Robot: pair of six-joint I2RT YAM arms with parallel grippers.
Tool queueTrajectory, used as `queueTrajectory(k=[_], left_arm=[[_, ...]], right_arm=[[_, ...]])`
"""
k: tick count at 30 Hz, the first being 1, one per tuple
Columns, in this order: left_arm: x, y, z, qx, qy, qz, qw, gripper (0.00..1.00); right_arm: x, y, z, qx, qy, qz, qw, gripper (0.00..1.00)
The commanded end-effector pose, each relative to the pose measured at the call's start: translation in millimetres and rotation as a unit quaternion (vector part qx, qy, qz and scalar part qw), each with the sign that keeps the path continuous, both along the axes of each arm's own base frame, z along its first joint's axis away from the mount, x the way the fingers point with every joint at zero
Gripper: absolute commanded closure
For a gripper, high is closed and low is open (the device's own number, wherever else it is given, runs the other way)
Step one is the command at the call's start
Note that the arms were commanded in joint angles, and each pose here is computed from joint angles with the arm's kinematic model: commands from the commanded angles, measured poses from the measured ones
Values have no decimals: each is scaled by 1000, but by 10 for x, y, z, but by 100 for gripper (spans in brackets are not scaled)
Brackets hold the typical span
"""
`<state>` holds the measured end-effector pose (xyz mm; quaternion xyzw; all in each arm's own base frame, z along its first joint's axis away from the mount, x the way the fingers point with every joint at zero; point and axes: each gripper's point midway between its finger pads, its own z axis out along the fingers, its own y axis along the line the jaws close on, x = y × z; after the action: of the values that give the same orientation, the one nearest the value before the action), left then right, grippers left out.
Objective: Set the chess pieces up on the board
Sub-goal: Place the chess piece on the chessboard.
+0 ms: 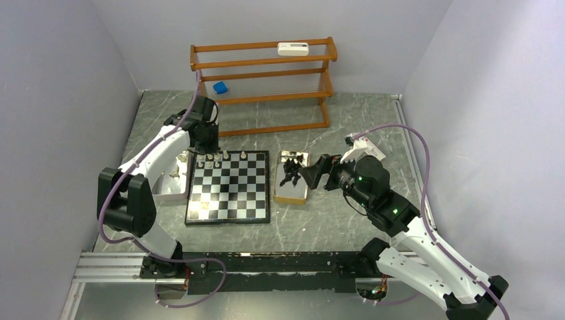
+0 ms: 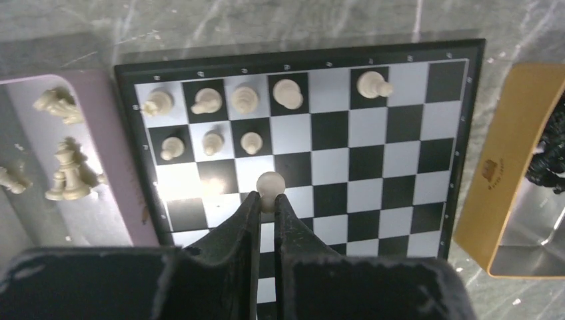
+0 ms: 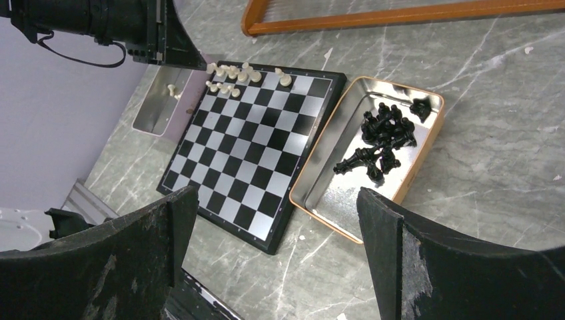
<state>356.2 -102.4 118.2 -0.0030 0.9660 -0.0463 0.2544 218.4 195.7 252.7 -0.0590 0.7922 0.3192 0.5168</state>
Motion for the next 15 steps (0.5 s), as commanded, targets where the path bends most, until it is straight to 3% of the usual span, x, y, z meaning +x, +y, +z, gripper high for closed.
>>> queueTrajectory(k=[1,15], left_arm=[[25,-174,66,-3,-6,-9,1000,88],[32,-391,-281,33,16,-31,999,87]], right_arm=[[-1,-7,97,8,-7,-4,1000,6],[14,-14,85,7,-8,-8,1000,6]])
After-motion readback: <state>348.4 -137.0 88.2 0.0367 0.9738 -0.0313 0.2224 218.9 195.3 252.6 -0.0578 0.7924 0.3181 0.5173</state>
